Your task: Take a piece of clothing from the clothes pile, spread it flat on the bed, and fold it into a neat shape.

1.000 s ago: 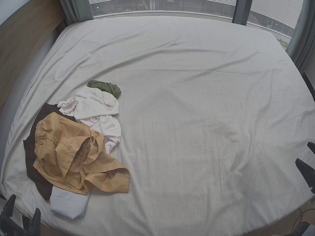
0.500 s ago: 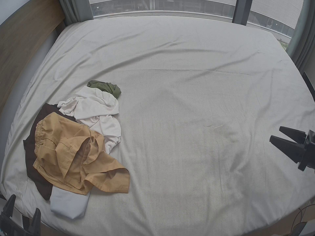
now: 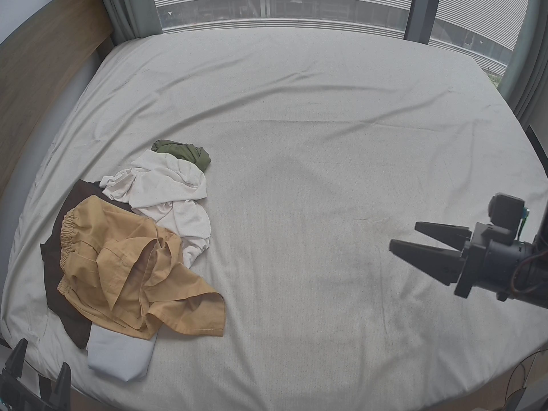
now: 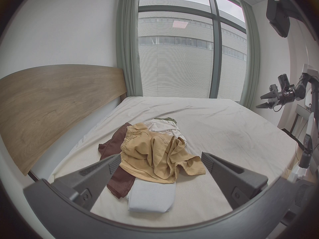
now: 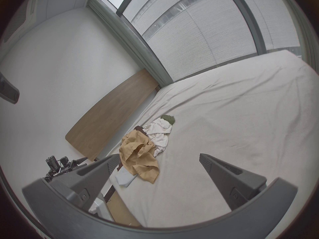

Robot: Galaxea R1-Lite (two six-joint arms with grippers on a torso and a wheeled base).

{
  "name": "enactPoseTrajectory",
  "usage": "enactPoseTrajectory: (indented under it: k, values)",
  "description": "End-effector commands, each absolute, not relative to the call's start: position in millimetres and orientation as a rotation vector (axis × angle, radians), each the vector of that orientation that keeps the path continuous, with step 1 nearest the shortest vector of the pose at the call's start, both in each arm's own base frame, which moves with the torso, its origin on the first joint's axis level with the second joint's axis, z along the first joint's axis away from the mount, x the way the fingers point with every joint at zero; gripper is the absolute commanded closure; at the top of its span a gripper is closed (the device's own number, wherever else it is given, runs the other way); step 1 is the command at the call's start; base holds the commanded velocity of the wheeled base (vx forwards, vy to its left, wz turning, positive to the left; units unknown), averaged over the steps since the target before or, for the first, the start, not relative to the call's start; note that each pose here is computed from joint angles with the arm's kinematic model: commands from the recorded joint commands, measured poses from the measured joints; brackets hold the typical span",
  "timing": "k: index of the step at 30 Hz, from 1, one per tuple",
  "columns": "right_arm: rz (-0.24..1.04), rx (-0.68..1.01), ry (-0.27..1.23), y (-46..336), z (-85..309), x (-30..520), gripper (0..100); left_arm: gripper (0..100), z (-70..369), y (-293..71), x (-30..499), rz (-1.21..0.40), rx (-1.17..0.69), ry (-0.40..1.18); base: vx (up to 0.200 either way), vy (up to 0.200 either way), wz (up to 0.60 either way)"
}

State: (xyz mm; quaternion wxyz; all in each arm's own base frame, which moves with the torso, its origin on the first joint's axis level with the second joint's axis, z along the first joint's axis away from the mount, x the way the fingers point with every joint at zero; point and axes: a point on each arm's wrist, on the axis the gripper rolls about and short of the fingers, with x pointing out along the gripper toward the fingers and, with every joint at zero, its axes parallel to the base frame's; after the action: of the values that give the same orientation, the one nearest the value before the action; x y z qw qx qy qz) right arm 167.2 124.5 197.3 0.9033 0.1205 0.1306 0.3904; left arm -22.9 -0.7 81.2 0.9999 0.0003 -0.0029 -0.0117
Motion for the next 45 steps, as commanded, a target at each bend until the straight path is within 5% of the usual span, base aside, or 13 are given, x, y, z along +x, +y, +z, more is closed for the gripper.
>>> enactPoseTrajectory:
  k: [1,28,45]
  values:
    - [0.836,0.250,0.353,154,180,192,0,0,76,-1,-23,-0.023,0.000,-0.005,0.000,0.000,0.00]
    - [0.927,0.211,0.504,261,76,249,0,0,76,-1,-23,-0.025,0.002,-0.005,0.000,0.000,0.00]
    - [0.943,0.201,0.593,304,47,258,0,0,76,-1,-23,-0.025,0.002,-0.005,0.000,0.000,0.00]
